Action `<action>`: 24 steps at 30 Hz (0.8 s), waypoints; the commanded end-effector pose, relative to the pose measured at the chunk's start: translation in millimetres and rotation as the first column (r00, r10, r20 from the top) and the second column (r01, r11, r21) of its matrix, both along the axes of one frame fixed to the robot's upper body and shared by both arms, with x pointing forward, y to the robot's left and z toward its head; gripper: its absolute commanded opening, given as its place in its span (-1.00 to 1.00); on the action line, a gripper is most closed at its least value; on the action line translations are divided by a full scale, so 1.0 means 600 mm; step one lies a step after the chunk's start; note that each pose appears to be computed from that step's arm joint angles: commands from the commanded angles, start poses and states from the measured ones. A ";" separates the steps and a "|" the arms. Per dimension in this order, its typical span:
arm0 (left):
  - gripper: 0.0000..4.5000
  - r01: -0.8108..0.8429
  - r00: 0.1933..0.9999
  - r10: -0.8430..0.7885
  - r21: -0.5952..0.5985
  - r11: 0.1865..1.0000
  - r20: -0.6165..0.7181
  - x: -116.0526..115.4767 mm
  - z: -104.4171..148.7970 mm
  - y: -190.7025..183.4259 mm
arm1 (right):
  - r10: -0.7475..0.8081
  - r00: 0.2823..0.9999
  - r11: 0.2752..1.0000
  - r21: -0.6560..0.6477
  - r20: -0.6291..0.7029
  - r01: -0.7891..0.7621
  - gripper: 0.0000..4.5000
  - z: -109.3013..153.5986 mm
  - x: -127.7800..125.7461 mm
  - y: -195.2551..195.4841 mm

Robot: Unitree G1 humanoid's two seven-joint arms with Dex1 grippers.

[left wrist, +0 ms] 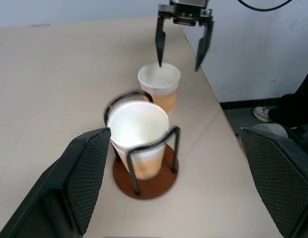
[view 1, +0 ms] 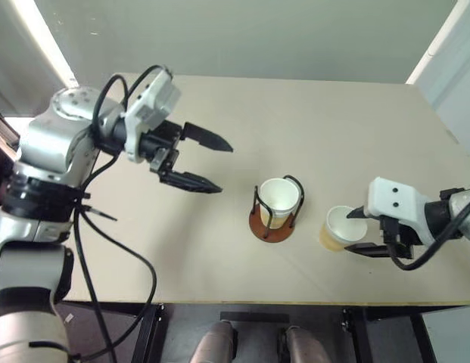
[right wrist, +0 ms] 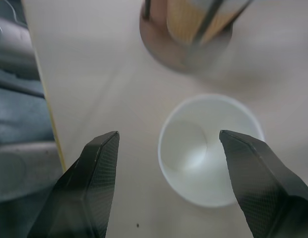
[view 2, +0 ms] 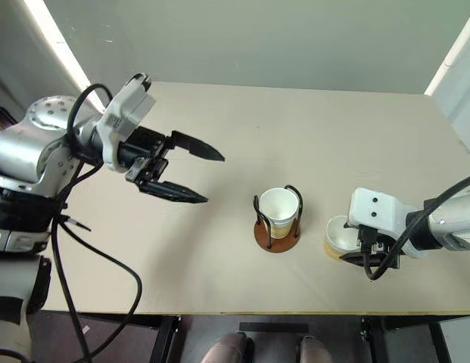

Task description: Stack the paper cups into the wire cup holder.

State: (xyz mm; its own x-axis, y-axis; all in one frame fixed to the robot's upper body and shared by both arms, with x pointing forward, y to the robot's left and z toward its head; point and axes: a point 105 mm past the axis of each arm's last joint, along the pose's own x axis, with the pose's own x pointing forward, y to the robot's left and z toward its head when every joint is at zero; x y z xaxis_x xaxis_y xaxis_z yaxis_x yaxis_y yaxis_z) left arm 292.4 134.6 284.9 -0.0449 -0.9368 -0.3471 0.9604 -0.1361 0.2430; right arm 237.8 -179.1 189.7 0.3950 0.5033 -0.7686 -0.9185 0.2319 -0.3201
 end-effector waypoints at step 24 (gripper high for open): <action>1.00 -0.139 0.990 0.140 -0.024 0.990 0.025 -0.027 -0.007 0.057 | 0.178 0.982 0.980 -0.103 0.060 -0.171 -0.98 -0.008 0.040 0.017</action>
State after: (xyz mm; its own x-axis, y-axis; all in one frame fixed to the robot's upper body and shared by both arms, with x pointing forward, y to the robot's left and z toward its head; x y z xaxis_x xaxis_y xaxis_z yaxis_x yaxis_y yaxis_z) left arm 282.2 167.4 269.9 0.0909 -0.9418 -0.3236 0.9716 0.0125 0.2363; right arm 258.7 -168.2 162.7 0.3070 0.4914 -0.8150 -0.9445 0.0520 -0.3244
